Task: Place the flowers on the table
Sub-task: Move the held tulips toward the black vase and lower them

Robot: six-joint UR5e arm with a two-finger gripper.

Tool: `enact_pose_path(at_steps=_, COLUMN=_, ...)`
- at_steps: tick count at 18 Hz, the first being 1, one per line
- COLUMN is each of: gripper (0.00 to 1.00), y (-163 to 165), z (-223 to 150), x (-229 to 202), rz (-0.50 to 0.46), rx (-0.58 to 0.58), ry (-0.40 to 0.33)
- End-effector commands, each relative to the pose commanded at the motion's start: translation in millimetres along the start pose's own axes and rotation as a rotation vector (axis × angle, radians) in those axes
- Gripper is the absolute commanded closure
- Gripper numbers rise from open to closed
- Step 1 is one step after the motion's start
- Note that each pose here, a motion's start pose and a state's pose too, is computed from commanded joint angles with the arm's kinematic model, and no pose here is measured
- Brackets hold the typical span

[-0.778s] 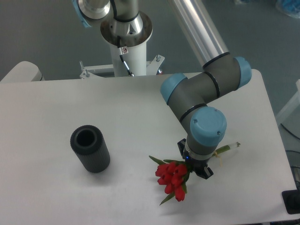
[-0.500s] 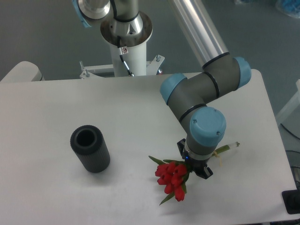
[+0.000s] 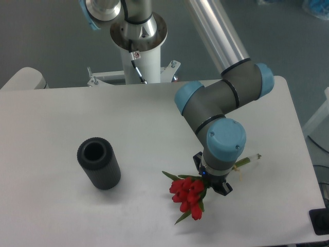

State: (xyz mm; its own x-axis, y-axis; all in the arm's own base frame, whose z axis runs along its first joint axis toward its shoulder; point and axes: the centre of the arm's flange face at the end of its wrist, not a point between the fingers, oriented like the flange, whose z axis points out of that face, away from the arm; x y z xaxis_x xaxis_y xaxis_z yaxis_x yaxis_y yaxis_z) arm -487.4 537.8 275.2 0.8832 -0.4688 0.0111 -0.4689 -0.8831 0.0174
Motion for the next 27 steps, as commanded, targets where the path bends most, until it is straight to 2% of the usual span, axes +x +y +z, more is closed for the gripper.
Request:
enact_pose_path(at_steps=3, gripper=0.9, y=-0.7, z=3.2, x=2.7, rz=-0.006, rx=-0.001, ry=0.008)
enact_pose_path(at_steps=8, gripper=0.9, y=-3.8, z=2.3, x=16.4, rz=-0.076, rx=-0.005, ry=0.021)
enact_pose_path(at_steps=15, gripper=0.9, y=-2.5, z=6.9, x=35.5, rz=-0.075, rx=-0.012, ry=0.047)
enact_pose_path(at_steps=19, gripper=0.81, y=6.6, z=4.5, x=57.1, rz=-0.082, rx=-0.017, ry=0.065)
enact_pose_path(at_steps=21, gripper=0.82, y=13.3, z=0.5, x=66.4, rz=-0.092, rx=-0.018, ry=0.069)
enact_pose_path(at_steps=22, gripper=0.87, y=17.1, z=-0.2, x=72.3, rz=-0.115, rx=-0.017, ry=0.073)
enact_pose_path(at_steps=25, gripper=0.93, y=23.9, z=0.5, x=91.2, rz=-0.23, rx=-0.025, ry=0.087)
enact_pose_path(at_steps=27, gripper=0.94, y=26.2, z=7.4, x=107.9, rz=-0.239, rx=-0.03, ry=0.108)
